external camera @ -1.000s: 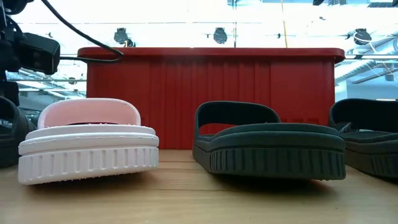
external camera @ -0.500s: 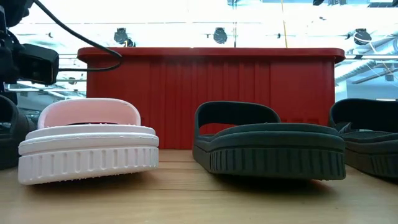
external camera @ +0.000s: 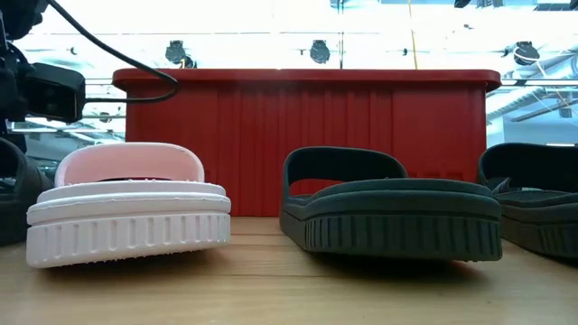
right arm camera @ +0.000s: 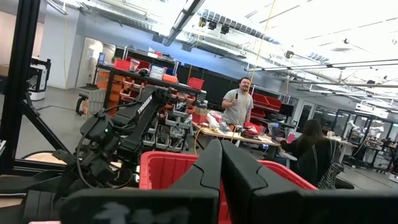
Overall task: Pick and place slides into bin
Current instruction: Put the black slide into the red bin
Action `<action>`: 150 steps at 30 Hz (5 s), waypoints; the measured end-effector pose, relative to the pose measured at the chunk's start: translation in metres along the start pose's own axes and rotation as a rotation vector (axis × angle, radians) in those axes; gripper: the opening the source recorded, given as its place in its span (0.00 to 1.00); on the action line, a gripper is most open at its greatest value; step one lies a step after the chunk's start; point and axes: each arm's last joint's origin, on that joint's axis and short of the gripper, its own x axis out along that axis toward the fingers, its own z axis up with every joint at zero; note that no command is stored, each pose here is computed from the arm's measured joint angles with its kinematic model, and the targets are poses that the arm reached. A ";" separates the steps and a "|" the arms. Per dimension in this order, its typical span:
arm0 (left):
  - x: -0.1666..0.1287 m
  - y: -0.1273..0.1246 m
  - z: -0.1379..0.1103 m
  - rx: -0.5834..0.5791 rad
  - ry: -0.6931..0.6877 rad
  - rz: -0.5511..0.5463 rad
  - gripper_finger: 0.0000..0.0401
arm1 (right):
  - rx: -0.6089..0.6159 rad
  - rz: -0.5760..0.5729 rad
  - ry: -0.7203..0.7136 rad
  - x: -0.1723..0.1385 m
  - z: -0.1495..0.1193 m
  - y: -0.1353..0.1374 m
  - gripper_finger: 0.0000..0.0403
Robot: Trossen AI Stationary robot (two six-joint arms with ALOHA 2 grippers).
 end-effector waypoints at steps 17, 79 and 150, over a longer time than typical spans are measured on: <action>0.000 -0.009 0.001 -0.009 0.024 -0.109 0.35 | 0.000 0.000 0.000 0.000 0.000 0.000 0.00; 0.008 0.002 -0.014 -0.061 -0.009 -0.180 0.35 | 0.000 0.000 0.000 0.000 0.000 0.000 0.00; -0.025 -0.013 0.013 -0.158 -0.135 -0.425 0.00 | -0.003 -0.001 0.011 0.000 -0.001 0.000 0.00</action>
